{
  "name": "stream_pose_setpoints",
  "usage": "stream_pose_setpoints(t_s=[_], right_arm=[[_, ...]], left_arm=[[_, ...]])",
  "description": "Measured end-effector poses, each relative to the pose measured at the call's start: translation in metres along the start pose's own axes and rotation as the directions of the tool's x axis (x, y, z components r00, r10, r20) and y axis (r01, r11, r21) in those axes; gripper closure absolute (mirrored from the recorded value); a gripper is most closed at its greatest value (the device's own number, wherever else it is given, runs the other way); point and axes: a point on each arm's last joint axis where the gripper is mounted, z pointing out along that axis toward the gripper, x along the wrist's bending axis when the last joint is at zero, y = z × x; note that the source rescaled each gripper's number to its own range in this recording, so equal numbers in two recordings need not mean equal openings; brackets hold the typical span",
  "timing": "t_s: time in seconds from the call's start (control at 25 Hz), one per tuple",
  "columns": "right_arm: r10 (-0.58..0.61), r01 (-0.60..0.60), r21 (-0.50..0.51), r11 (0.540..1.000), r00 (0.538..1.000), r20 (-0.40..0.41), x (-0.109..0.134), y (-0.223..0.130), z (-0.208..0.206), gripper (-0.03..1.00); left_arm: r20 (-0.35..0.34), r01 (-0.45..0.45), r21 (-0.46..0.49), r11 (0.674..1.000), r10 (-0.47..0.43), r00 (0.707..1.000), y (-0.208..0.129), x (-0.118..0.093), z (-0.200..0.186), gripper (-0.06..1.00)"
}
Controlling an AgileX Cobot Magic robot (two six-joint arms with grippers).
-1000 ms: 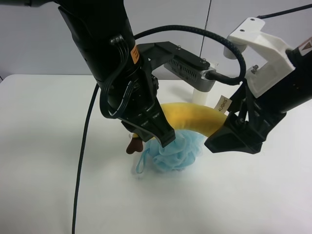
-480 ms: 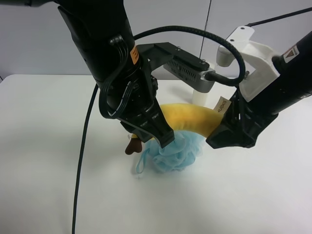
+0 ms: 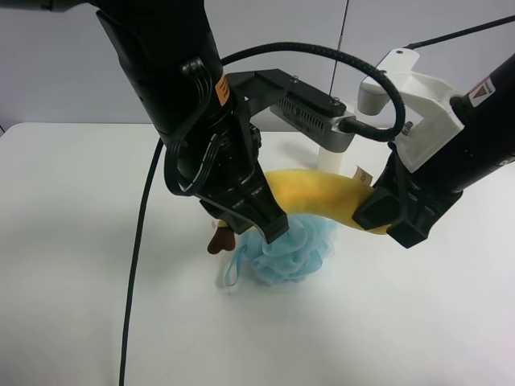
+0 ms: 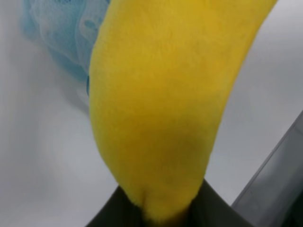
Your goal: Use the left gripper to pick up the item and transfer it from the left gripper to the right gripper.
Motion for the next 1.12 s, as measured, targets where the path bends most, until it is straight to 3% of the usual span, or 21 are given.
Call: stream_pose_setpoints(t_s=[0.04, 0.2, 0.28, 0.48, 0.72, 0.96, 1.12], right_arm=[[0.000, 0.000, 0.000, 1.000, 1.000, 0.000, 0.000, 0.000, 0.000, 0.97], [-0.003, 0.003, 0.008, 1.000, 1.000, -0.002, 0.000, -0.001, 0.000, 0.97], [-0.004, 0.004, 0.009, 1.000, 1.000, -0.001, 0.000, -0.001, 0.000, 0.97], [-0.004, 0.004, 0.009, 1.000, 1.000, -0.001, 0.000, -0.001, 0.000, 0.97], [-0.004, 0.004, 0.009, 1.000, 1.000, -0.001, 0.000, -0.001, 0.000, 0.97], [-0.004, 0.004, 0.009, 1.000, 1.000, -0.001, 0.000, -0.001, 0.000, 0.97], [-0.004, 0.004, 0.009, 1.000, 1.000, -0.001, 0.000, -0.001, 0.000, 0.97]], left_arm=[[-0.005, -0.005, -0.003, 1.000, 0.005, 1.000, 0.000, 0.000, 0.000, 0.79], [-0.020, -0.018, -0.004, 1.000, 0.017, 1.000, 0.000, 0.002, 0.000, 0.12], [-0.030, -0.032, 0.000, 0.999, 0.032, 0.999, 0.000, 0.003, 0.000, -0.01], [-0.077, -0.097, 0.067, 0.993, 0.102, 0.992, 0.002, 0.007, -0.026, -0.05], [-0.114, -0.100, -0.147, 0.984, 0.084, 0.990, 0.001, 0.006, -0.104, -0.05], [-0.155, -0.036, -0.294, 0.955, -0.010, 0.988, -0.044, 0.008, -0.163, -0.05], [-0.185, -0.025, -0.234, 0.972, -0.019, 0.983, -0.097, 0.011, -0.151, -0.05]])
